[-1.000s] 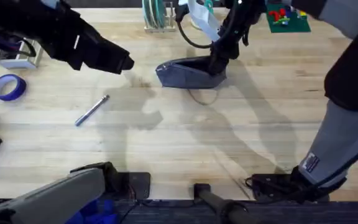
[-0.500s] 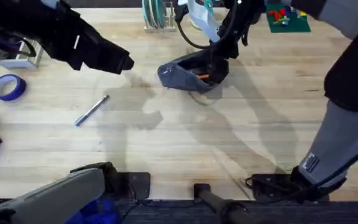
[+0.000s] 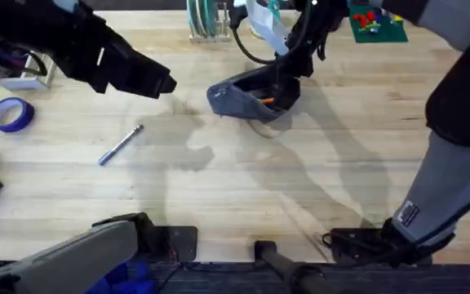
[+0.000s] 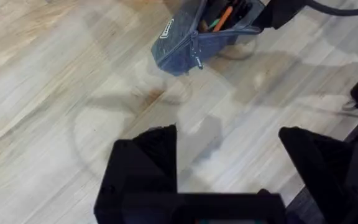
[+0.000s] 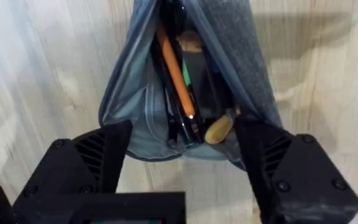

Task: Unzip the bag, pick up the pens from the table one at a time and place them inside, then zip the bag closed.

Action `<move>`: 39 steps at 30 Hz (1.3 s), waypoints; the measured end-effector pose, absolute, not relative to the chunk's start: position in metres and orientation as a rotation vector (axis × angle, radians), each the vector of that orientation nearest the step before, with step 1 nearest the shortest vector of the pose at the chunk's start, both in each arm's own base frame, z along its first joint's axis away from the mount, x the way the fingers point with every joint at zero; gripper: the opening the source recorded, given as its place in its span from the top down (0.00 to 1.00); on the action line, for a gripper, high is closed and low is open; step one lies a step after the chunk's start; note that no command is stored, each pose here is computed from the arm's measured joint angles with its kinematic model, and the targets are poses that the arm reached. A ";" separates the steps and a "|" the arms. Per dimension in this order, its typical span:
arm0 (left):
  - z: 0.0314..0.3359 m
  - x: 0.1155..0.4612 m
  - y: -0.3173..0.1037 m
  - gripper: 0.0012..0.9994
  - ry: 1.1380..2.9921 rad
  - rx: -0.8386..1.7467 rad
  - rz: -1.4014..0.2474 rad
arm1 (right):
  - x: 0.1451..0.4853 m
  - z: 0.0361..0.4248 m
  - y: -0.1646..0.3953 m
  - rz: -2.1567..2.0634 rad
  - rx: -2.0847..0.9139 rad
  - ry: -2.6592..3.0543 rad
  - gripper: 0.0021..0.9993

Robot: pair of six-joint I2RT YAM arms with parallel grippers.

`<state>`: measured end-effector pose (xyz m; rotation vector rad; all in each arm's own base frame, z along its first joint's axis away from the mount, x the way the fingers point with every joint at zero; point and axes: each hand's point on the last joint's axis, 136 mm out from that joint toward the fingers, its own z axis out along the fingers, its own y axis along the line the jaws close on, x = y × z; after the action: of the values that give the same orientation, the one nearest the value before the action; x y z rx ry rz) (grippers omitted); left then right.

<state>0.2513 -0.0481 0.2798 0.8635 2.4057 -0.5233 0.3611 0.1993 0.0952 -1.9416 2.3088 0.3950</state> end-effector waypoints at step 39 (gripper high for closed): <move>0.280 0.251 -0.048 0.00 2.405 0.864 -0.524 | 0.327 0.226 0.183 0.270 -1.708 2.201 0.00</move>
<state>0.2513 -0.0482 0.2798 0.8639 2.4053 -0.5236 0.3269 0.1832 0.2255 -1.7084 2.2013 0.2702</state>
